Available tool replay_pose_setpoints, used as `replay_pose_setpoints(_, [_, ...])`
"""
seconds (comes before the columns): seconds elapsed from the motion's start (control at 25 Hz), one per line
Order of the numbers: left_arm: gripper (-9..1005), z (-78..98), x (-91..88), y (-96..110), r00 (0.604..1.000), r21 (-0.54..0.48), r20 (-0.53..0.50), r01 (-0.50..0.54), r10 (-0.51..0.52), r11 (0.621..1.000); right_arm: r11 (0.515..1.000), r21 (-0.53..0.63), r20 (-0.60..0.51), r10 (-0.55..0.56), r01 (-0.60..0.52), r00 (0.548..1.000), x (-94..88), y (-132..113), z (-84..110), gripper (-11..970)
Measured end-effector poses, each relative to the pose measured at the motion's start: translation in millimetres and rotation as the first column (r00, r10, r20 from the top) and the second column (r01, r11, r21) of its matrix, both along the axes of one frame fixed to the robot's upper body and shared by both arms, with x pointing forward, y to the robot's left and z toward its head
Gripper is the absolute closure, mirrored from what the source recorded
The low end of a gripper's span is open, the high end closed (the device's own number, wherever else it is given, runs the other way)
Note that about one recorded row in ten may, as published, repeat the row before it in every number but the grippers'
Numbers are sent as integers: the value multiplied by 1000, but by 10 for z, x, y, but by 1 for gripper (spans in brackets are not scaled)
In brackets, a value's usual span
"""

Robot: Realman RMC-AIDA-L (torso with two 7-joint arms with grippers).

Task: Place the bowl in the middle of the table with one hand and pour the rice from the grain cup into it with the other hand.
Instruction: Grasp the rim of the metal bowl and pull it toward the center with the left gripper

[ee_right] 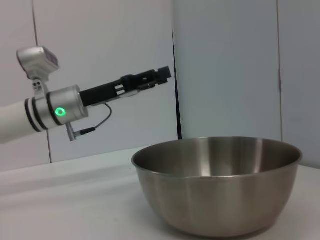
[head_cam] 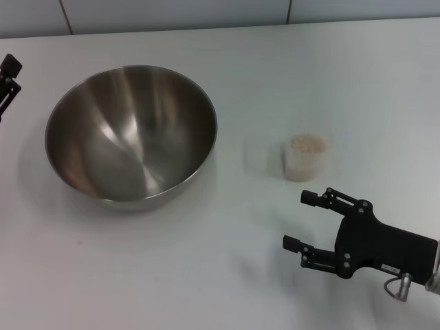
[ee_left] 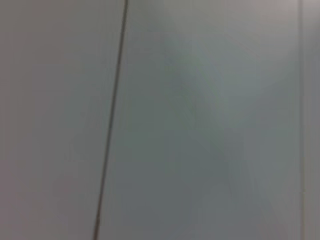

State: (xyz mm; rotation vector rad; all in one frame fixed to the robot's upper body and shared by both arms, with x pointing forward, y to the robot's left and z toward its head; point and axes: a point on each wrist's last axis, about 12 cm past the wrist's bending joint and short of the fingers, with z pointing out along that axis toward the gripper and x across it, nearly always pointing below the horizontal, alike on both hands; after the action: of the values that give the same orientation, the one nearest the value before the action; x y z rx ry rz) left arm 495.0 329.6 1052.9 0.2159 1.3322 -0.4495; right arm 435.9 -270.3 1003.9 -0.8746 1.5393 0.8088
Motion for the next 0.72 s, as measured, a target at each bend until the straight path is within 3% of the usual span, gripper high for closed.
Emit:
replay_pose_setpoints(0.6, [166,53,209,-62,1000,17,-18,15,-14,1000,1000,-2,9,5,-5,1000,43,6,19,146])
replay_pose_setpoints(0.64, [166,78,341,-40,995,29,-89,53,-51,998,1000,-3,9,5,-5,1000,44,6,19,146])
replay_pose_setpoints(0.72, [166,93,403,-13,989,31,-135,71,-66,997,1000,-3,9,5,-5,1000,45,7,19,146])
